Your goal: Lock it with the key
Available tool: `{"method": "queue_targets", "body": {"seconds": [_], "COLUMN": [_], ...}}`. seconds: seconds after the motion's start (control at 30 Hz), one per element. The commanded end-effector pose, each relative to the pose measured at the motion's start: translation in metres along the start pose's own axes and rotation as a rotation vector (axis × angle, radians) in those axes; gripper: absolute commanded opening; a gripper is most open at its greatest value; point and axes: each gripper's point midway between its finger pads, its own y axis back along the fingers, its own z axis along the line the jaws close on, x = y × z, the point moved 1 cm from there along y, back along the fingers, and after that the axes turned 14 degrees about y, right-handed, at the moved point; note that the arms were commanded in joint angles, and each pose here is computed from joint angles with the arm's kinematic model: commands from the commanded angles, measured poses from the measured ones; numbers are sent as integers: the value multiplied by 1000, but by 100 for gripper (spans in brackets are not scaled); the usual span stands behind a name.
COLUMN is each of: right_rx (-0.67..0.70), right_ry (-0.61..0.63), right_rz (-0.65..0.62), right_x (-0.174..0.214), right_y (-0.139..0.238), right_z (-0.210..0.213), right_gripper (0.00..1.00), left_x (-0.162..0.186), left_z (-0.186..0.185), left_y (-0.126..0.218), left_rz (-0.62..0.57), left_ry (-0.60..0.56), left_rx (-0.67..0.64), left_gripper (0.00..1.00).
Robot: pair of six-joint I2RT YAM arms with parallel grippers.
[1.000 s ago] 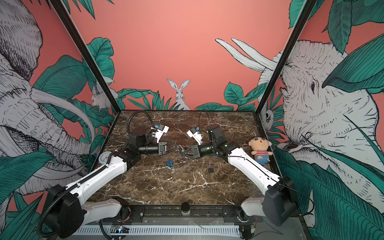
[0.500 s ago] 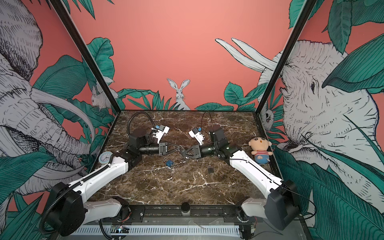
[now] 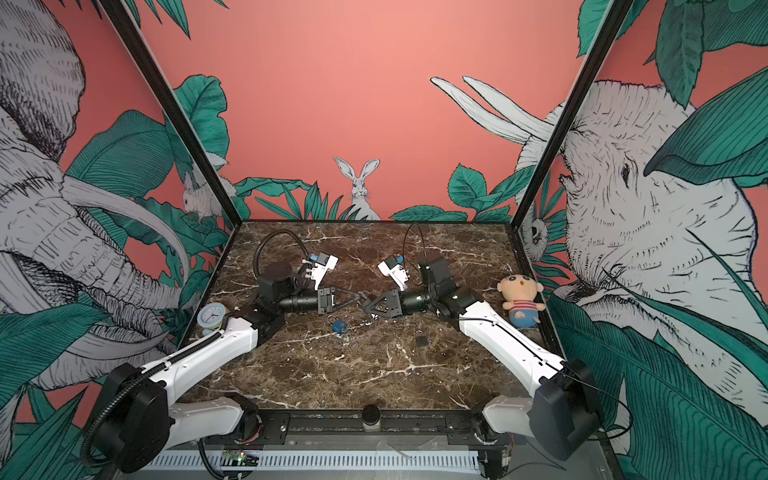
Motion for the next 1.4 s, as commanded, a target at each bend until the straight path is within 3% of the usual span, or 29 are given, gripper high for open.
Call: {"method": "queue_targets", "body": {"seconds": [0.0, 0.9, 1.17, 1.37], "right_rx": [-129, -63, -61, -39], "right_ry": [230, 260, 229, 207], "right_rz": [-101, -99, -71, -27], "right_x": [-40, -54, -46, -30], "right_y": [8, -4, -8, -9], "right_z": [44, 23, 16, 7], "right_gripper": [0, 0, 0, 0], "left_x": [26, 99, 86, 53], "left_z": [21, 2, 1, -2], "left_y": [-7, -19, -13, -7], "left_rz": [44, 152, 90, 13], "left_ry": [96, 178, 108, 84], "left_rx": [-65, -36, -110, -103], "left_gripper": [0, 0, 0, 0]}}
